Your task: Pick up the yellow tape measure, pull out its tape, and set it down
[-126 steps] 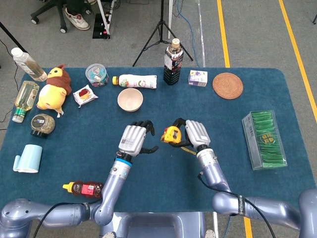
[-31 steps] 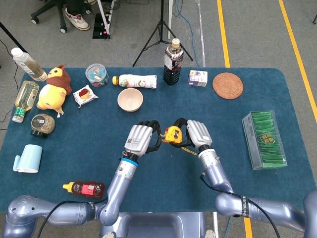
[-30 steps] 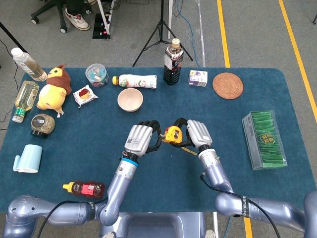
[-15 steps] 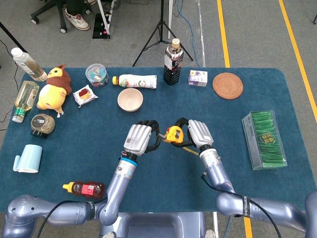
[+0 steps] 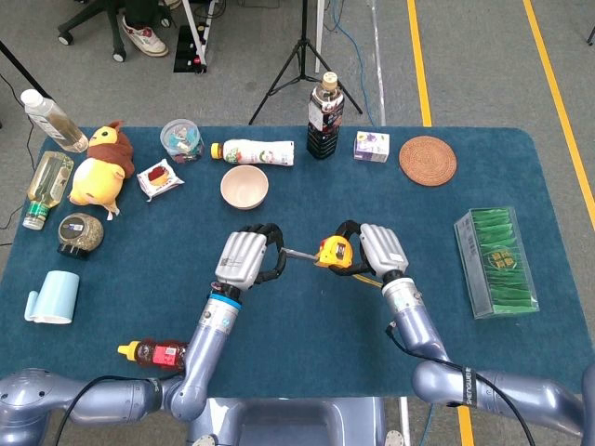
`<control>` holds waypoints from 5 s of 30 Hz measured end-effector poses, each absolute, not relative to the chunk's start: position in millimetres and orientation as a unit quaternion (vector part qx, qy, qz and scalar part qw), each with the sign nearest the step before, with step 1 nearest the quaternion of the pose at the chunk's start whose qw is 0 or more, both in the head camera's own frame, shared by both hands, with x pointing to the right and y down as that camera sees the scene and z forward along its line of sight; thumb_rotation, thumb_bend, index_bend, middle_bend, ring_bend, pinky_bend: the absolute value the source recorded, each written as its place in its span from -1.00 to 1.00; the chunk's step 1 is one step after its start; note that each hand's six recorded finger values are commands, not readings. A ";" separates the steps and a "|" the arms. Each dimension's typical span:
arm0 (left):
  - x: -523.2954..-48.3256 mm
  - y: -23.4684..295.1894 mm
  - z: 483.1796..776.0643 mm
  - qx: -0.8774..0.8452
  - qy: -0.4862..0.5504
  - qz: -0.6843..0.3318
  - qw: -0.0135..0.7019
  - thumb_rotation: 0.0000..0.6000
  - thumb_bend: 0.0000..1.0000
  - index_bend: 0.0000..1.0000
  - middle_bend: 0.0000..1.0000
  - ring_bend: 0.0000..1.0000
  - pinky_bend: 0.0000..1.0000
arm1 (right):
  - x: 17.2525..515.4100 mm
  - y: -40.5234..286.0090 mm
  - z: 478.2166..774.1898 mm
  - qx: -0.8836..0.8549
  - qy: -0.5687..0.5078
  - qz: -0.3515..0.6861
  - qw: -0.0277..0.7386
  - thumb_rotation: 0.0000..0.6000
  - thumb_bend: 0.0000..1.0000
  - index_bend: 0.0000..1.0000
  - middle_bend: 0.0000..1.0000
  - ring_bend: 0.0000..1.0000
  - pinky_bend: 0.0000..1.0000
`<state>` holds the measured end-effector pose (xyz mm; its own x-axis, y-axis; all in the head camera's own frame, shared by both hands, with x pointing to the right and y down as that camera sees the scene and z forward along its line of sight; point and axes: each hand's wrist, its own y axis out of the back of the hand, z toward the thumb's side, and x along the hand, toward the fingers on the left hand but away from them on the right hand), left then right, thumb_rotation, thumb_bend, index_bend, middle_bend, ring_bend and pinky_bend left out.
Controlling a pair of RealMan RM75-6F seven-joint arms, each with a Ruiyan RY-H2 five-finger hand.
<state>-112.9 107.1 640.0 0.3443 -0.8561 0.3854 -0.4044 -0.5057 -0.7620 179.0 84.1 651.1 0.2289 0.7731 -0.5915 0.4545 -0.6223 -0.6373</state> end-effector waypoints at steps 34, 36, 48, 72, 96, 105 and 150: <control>-264.9 134.3 627.0 -0.753 0.405 -0.450 0.257 0.78 0.03 0.22 -0.28 -0.35 -0.33 | 219.7 97.9 646.4 -0.748 -0.332 0.512 0.261 0.75 -0.36 0.35 0.29 0.49 0.52; -275.0 135.0 626.1 -0.750 0.408 -0.455 0.254 0.78 0.03 0.22 -0.28 -0.35 -0.33 | 224.3 98.2 646.2 -0.746 -0.330 0.515 0.262 0.75 -0.37 0.35 0.29 0.49 0.52; -327.1 136.6 617.8 -0.730 0.415 -0.480 0.255 0.76 0.02 0.22 -0.28 -0.35 -0.33 | 247.2 102.0 647.8 -0.737 -0.322 0.531 0.267 0.74 -0.37 0.35 0.29 0.49 0.52; -330.0 144.6 617.2 -0.737 0.402 -0.481 0.252 0.78 0.01 0.22 -0.28 -0.35 -0.35 | 259.0 102.6 643.5 -0.731 -0.329 0.536 0.264 0.75 -0.36 0.35 0.29 0.49 0.52; -172.9 116.8 646.1 -0.806 0.345 -0.402 0.265 0.78 -0.20 0.17 -0.28 -0.42 -0.36 | 243.4 103.6 637.9 -0.740 -0.342 0.519 0.256 0.75 -0.37 0.35 0.29 0.49 0.53; -141.1 115.6 651.0 -0.817 0.331 -0.400 0.251 0.76 -0.65 -0.51 -0.75 -0.93 -0.49 | 242.0 103.9 636.9 -0.742 -0.344 0.516 0.255 0.75 -0.37 0.35 0.29 0.50 0.53; -303.6 129.7 597.6 -0.750 0.403 -0.462 0.249 0.73 -0.66 -0.59 -0.78 -0.98 -0.52 | 272.7 118.5 690.6 -0.707 -0.243 0.591 0.303 0.74 -0.48 -0.51 -0.49 -0.53 -0.52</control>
<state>-303.6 129.7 597.6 0.2476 -0.8346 0.4921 -0.3741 -0.5509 -0.7460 272.7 118.5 690.6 0.1831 0.7016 -0.6886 -0.0155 -0.6983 -0.7156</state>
